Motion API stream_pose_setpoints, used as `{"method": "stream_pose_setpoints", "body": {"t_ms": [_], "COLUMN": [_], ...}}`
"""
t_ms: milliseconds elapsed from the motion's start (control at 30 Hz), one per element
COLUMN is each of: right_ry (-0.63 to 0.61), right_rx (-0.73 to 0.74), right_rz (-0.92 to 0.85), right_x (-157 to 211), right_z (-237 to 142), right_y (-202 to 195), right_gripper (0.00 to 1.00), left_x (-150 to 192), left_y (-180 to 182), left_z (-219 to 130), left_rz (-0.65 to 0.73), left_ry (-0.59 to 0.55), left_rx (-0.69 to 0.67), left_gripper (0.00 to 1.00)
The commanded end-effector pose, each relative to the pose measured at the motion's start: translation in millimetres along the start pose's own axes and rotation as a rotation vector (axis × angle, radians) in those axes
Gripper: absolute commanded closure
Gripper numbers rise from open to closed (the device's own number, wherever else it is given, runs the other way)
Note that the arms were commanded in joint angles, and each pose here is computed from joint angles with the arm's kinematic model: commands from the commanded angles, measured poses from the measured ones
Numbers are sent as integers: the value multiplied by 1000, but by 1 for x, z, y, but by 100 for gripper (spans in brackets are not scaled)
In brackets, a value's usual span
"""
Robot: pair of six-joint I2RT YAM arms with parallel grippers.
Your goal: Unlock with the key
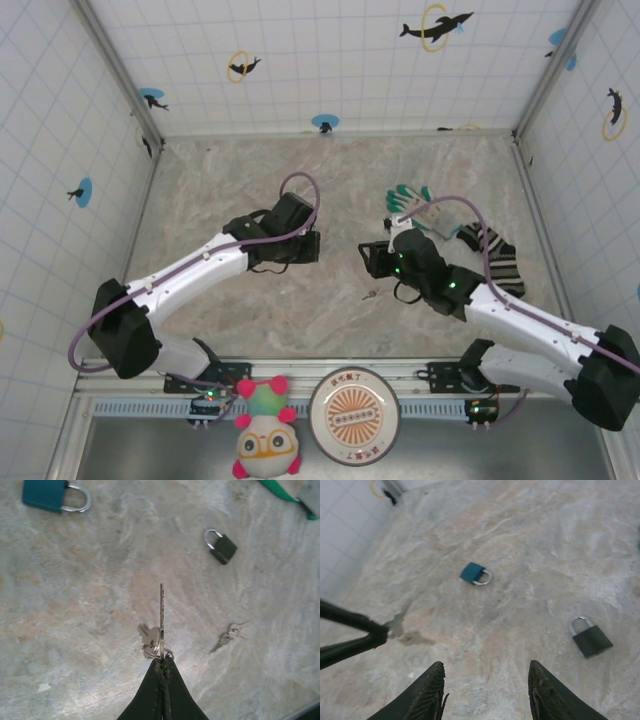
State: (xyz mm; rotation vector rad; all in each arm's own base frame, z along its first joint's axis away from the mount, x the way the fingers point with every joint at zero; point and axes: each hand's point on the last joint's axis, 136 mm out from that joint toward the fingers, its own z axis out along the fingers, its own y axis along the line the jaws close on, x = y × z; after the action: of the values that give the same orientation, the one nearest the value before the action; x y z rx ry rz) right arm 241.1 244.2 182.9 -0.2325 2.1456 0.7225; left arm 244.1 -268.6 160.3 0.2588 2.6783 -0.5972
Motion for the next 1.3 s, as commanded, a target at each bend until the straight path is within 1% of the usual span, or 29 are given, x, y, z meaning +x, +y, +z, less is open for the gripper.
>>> {"method": "stream_pose_setpoints", "body": {"t_ms": [0,67,167,267,367,467,667,767,1000,1133,1267], "right_ry": [-80,-92,-84,-77,-92,-143,-294,-311,-326,-330,-316], "right_rx": [-182,-244,-325,-390,-445,-482,-595,-646,-740,-787,-801], "right_rz": [-47,-16,28,48,77,130,234,242,260,247,240], "right_x": [-16,-20,-23,-26,-32,-46,-84,-93,-103,-105,-102], "right_z": [-11,-14,-15,-16,-20,-25,-52,-60,-71,-78,-77], "right_y": [28,36,46,56,64,64,66,74,91,101,107], "right_gripper": [53,53,54,53,52,52,56,56,53,56,58], "left_x": [-6,-10,-16,-22,-26,-26,-25,-25,-25,-26,-24], "left_y": [-34,-47,-57,-66,-78,-88,-98,-100,-106,-108,-111], "left_z": [-18,-27,-40,-54,-70,-85,-106,-115,-128,-134,-138], "left_rz": [94,127,155,171,189,206,211,195,184,187,194], "left_ry": [4,-18,-64,-134,-203,-252,-340,-385,-444,-464,-469], "left_rx": [139,204,259,323,416,495,610,663,749,776,812], "left_gripper": [100,100,100,100,100,100,100,100,100,100,100]}}
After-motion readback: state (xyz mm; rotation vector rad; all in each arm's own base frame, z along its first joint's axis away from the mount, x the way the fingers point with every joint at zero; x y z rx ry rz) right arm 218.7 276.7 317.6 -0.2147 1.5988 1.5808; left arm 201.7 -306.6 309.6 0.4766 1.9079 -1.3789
